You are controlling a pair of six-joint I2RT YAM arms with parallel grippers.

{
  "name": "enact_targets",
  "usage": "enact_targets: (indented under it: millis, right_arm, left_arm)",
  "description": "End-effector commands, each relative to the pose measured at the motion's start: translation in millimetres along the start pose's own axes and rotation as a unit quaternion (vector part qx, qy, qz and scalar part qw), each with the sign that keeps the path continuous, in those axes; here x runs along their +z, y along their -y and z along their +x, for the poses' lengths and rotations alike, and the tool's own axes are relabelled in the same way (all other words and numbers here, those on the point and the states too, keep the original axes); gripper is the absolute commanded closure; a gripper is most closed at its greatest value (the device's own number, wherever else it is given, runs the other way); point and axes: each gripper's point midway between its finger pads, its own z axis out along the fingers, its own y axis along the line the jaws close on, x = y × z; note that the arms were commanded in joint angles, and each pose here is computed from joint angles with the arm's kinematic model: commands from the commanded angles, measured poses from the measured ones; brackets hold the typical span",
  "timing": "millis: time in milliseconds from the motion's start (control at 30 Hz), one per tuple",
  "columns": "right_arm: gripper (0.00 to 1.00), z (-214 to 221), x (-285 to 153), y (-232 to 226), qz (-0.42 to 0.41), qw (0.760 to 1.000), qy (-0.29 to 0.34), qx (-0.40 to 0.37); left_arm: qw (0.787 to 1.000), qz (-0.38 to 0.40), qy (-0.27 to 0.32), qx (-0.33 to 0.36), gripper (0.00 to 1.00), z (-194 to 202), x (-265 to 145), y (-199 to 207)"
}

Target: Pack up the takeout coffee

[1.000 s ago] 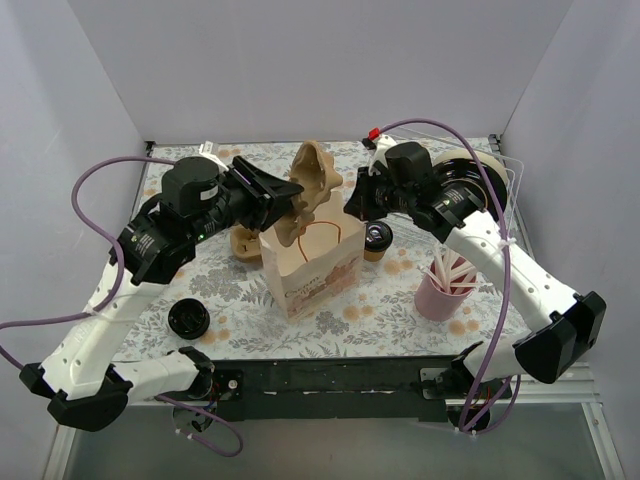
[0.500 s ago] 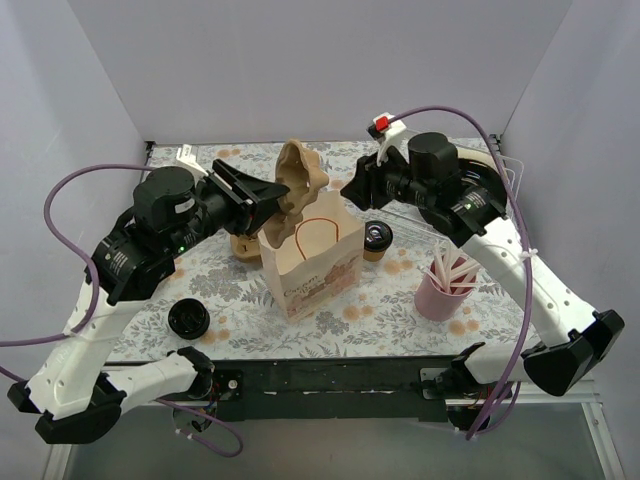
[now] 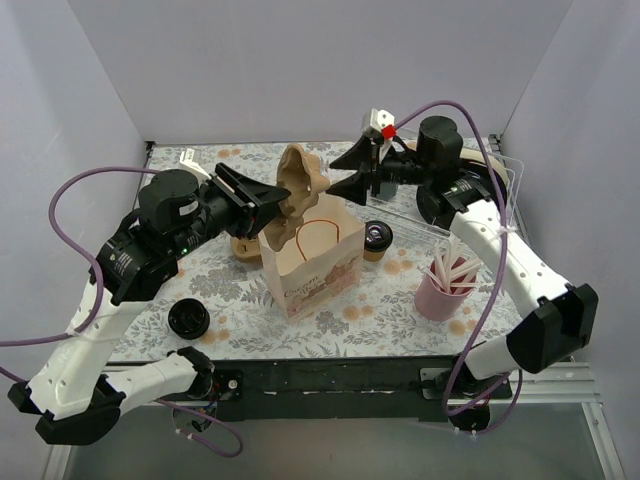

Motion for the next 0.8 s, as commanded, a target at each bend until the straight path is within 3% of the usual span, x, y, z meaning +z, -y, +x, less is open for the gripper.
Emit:
enact_targets:
  millis: [0, 233, 300, 367, 400, 467, 767]
  right_arm:
    - [0.33, -17, 12, -10, -0.087, 0.994, 0.04, -0.059]
    - [0.36, -9, 33, 6, -0.069, 0.996, 0.039, -0.051]
    - [0.44, -5, 43, 10, -0.067, 0.996, 0.038, -0.043]
    - [0.59, -8, 50, 15, -0.055, 0.997, 0.041, -0.039]
    - [0.82, -9, 53, 18, -0.051, 0.997, 0.046, -0.033]
    - [0.99, -13, 54, 23, -0.032, 0.998, 0.051, -0.03]
    - [0.99, -21, 28, 25, 0.082, 0.995, 0.052, 0.037]
  left_arm:
    - [0.99, 0.016, -0.002, -0.141, 0.8, -1, -6, 16]
    - [0.988, 0.009, -0.027, -0.152, 0.81, 9, 2, 8]
    - [0.988, 0.002, -0.027, -0.155, 0.81, 11, 4, 2]
    - [0.988, 0.008, -0.024, -0.155, 0.81, 10, 5, 1]
    - [0.988, 0.003, -0.023, -0.155, 0.81, 10, 8, -4]
    - [0.988, 0.003, -0.017, -0.154, 0.81, 9, 12, -7]
    - [0.989, -0.005, 0.017, -0.147, 0.81, -1, 20, -19]
